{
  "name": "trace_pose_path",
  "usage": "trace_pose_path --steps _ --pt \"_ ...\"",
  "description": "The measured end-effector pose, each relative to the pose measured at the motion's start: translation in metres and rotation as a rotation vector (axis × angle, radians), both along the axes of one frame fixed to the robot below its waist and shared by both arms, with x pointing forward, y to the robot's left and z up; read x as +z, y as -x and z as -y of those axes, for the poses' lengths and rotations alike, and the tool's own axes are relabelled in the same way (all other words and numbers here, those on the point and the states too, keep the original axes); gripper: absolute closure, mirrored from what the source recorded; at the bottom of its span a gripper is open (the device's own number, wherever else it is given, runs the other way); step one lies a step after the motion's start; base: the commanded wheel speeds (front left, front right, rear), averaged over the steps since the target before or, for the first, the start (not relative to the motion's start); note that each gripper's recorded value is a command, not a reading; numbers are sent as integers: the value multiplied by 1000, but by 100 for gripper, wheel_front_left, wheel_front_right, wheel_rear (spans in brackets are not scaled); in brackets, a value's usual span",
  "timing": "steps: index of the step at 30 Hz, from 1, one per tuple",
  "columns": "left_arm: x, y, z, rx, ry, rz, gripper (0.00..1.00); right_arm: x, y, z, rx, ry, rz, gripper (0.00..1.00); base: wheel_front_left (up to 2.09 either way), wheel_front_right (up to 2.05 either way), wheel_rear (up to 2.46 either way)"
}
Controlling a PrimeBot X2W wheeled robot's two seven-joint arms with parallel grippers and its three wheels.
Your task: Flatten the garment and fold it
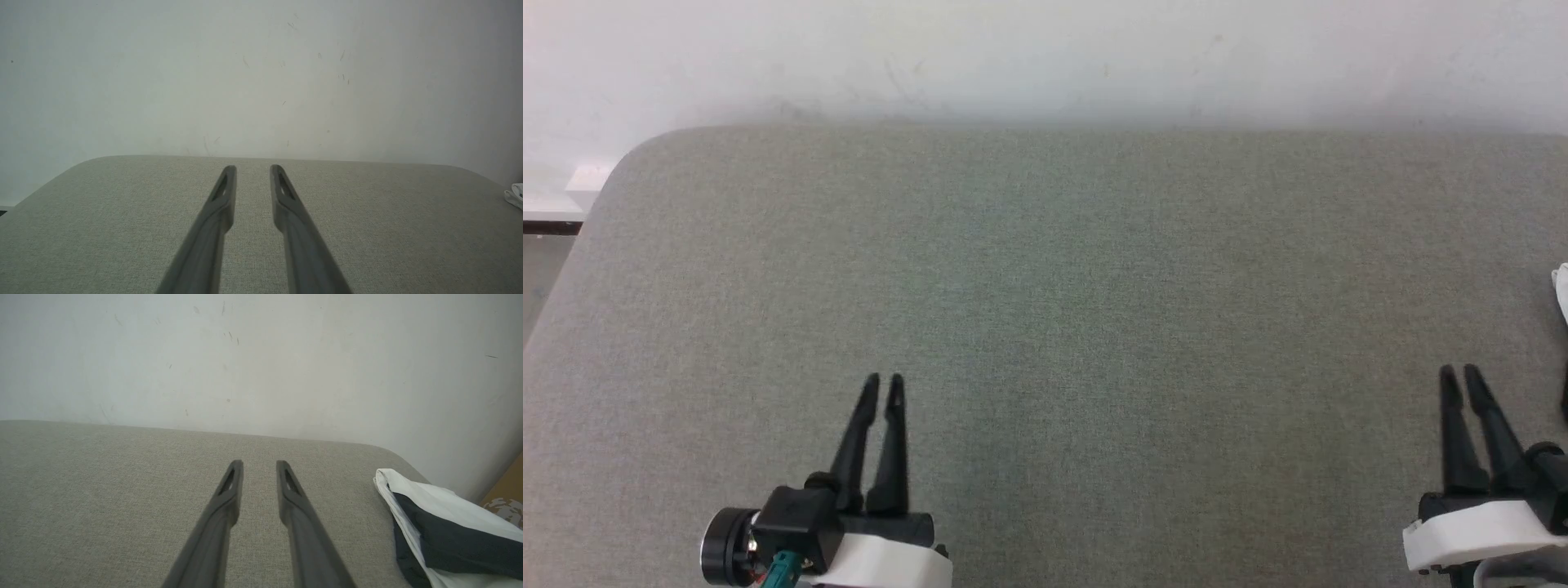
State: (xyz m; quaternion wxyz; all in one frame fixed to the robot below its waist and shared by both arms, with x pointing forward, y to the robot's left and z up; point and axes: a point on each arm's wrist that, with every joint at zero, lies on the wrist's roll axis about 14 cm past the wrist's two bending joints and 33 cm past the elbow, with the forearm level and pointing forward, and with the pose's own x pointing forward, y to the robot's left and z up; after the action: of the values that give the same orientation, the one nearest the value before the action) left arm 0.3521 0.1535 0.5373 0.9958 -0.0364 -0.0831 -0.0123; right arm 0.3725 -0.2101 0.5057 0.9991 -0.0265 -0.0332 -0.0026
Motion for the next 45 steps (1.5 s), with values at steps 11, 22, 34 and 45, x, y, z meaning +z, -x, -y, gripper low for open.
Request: trace_pose_path --steps 11,22,34,45 --pt "-1 -1 -1 4 1 -11 100 0 1 -2 4 -1 -8 100 0 0 0" --pt "-4 -1 -4 6 -9 -30 100 -1 2 -7 19 -3 -22 100 0 0 0" --pt "-5 -3 -5 3 -32 -48 100 0 3 -10 27 -4 -34 100 0 0 0" --pt "-6 -5 -8 6 -42 -58 100 2 2 -16 43 -5 -40 100 0 0 0"
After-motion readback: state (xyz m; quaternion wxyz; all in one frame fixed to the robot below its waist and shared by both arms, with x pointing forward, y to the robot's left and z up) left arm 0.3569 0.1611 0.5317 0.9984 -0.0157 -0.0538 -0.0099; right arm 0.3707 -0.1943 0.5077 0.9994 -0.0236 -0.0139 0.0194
